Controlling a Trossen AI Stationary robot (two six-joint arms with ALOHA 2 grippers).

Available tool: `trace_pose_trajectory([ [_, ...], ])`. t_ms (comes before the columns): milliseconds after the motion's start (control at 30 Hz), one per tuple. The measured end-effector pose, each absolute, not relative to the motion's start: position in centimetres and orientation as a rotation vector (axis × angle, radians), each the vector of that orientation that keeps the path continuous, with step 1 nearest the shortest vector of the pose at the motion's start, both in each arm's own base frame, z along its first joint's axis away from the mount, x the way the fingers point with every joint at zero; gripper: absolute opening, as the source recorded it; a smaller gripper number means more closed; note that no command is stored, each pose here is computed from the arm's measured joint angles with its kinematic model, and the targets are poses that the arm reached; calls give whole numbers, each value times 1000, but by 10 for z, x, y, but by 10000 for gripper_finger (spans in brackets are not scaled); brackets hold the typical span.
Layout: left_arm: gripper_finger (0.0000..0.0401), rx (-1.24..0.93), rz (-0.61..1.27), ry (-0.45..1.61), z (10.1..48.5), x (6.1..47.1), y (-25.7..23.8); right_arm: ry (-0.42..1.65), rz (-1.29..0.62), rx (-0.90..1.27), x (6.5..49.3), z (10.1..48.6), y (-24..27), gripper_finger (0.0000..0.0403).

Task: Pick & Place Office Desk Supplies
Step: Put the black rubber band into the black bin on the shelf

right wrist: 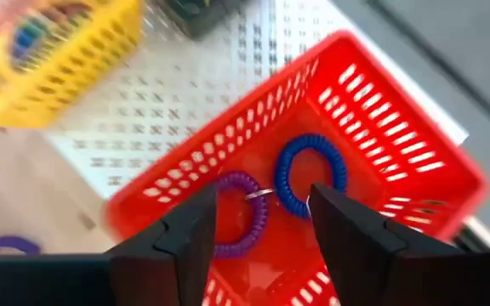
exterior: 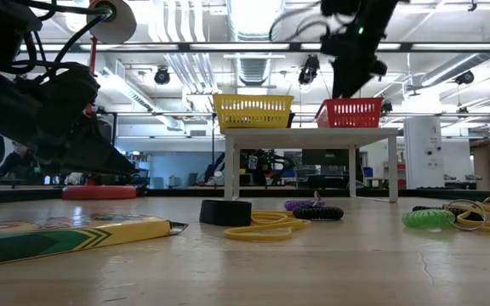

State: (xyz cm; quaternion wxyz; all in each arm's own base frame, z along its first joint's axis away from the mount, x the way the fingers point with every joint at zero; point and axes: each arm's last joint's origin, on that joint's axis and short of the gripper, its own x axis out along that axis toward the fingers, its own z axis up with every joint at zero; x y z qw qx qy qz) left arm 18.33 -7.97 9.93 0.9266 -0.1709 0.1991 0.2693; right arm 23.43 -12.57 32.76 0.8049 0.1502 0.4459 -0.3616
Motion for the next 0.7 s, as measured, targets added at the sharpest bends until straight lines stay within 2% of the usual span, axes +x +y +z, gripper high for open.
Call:
trace_pose_trajectory([
  [200, 77, -352, 551, 408, 99, 183, -80, 786, -761, 209, 218, 358, -67, 177],
  [333, 77, -357, 551, 405, 100, 184, -80, 699, -701, 158, 208, 362, -22, 169],
  [500, 77, -362, 549, 399, 100, 184, -80, 662, -636, 141, 197, 339, 29, 161],
  [700, 77, -363, 550, 396, 100, 184, -80, 752, -544, 244, 183, 287, 73, 155],
])
